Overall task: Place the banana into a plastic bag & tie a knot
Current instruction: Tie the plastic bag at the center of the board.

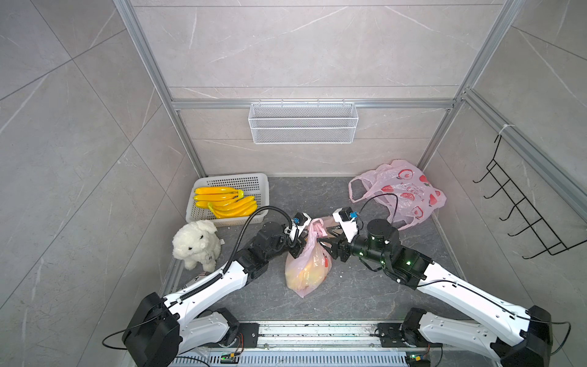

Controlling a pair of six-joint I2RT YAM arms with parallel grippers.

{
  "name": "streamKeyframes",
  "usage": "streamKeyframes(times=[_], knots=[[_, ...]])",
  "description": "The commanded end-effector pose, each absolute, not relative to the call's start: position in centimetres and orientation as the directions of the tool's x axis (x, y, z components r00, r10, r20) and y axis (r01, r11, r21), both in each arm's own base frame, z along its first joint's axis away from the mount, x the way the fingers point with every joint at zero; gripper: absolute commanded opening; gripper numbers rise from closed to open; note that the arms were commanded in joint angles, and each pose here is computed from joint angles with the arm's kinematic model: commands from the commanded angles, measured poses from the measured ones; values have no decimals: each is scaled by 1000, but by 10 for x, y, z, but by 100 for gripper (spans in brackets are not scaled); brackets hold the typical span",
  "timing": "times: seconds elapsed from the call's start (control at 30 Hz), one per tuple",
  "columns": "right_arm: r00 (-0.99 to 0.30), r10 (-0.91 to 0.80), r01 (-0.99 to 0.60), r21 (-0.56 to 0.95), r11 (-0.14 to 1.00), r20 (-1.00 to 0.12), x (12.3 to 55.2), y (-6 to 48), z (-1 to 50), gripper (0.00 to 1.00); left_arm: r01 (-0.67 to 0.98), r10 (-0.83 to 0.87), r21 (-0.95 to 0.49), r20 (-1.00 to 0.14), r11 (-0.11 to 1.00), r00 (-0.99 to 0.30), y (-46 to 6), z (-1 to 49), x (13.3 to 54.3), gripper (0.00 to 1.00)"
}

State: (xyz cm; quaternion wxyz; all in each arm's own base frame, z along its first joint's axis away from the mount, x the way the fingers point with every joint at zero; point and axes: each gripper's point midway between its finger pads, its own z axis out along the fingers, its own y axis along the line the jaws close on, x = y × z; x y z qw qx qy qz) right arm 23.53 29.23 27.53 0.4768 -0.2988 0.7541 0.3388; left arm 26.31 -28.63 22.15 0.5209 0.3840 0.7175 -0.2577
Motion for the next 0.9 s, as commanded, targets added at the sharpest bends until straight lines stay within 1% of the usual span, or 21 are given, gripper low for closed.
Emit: streamKeyframes(times=[0.0,0.13,0.2,0.23,0.37,0.47,0.6,0.8,0.87], knots=[[-325,-102,-759,196,621,-940,243,292,292,50,830,233,25,-964,557,-127,-289,245,259,0],[-325,-96,-725,183,664,-941,247,282,291,16,829,230,24,-965,558,-127,-287,245,257,0],[-331,-102,-702,172,691,-938,249,276,287,3,828,229,22,-965,561,-129,-285,245,255,0],[-332,-105,-691,166,704,-938,250,272,286,0,827,228,20,-965,562,-131,-284,245,254,0],[-351,-116,-594,125,795,-929,260,249,275,0,814,215,7,-966,581,-145,-276,244,251,0],[-358,-125,-539,96,837,-925,263,234,269,0,801,203,-3,-967,599,-156,-269,243,247,0],[-381,-140,-497,75,865,-914,267,225,260,0,784,194,-10,-967,621,-166,-259,242,243,0],[-383,-142,-435,43,899,-913,274,214,258,0,748,168,-18,-971,663,-172,-246,245,244,0],[-386,-139,-393,27,919,-912,278,207,257,0,712,148,-22,-973,702,-176,-237,249,248,0]])
